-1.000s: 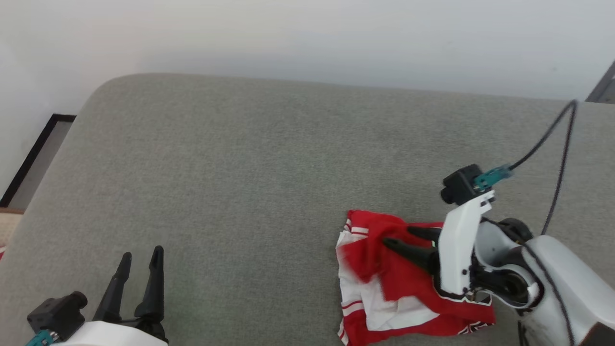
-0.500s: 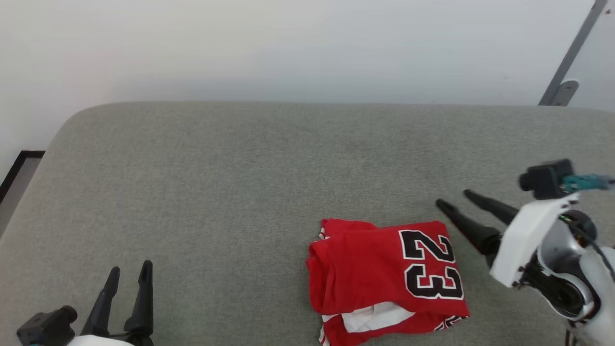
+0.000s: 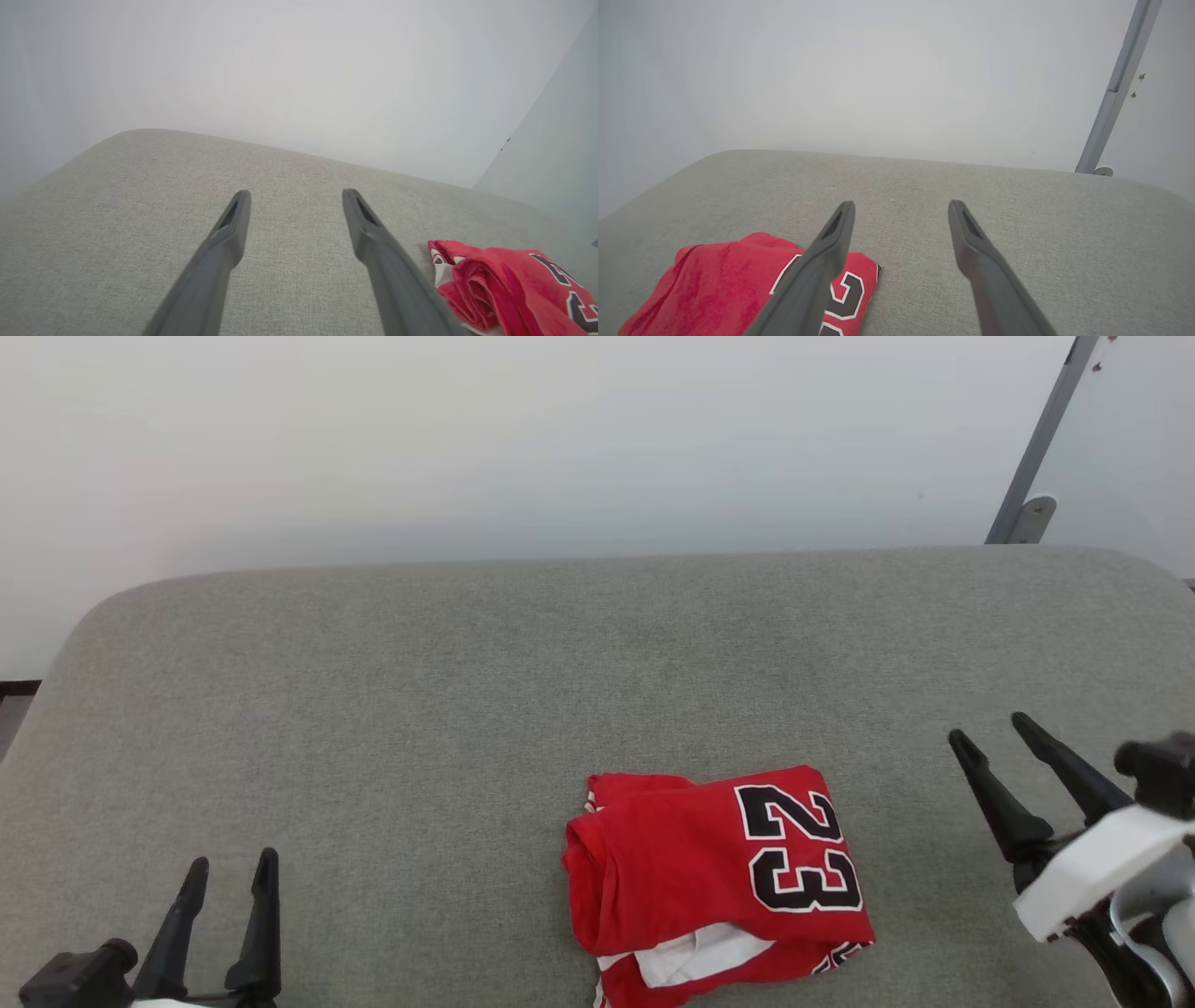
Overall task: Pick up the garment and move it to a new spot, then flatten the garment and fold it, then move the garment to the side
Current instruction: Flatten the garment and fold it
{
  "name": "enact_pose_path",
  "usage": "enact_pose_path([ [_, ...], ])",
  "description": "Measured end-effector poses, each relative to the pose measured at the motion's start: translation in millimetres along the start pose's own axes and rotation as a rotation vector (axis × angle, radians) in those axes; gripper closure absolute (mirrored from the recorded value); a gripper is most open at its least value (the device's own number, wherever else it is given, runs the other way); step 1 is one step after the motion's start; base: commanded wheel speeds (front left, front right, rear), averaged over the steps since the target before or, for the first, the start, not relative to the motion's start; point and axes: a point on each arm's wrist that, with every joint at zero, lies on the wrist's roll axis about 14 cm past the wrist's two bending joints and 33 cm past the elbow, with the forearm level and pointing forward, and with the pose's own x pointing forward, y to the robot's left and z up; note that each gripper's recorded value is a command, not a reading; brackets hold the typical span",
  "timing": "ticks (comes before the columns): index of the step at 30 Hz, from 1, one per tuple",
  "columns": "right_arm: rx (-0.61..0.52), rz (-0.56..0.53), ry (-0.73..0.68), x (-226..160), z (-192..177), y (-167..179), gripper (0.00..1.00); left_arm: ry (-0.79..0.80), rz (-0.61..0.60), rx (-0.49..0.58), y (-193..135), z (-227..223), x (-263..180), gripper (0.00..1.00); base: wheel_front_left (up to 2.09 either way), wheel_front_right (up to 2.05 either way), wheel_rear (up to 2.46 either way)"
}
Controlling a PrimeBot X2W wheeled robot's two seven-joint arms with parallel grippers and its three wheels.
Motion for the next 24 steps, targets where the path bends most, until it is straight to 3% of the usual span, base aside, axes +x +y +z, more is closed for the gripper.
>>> enact_pose_path([
  [11,-0.026,-0.125,-0.066,-25,-16,-33,0.00,-0.017,0.024,0.063,9,6,-4,0.00,0.00,0.00,0.00],
  [24,0.007,-0.221,-0.115,-42,-22,-41,0.00,-0.035,0.055,0.089,17,12,-13,0.00,0.00,0.00,0.00],
])
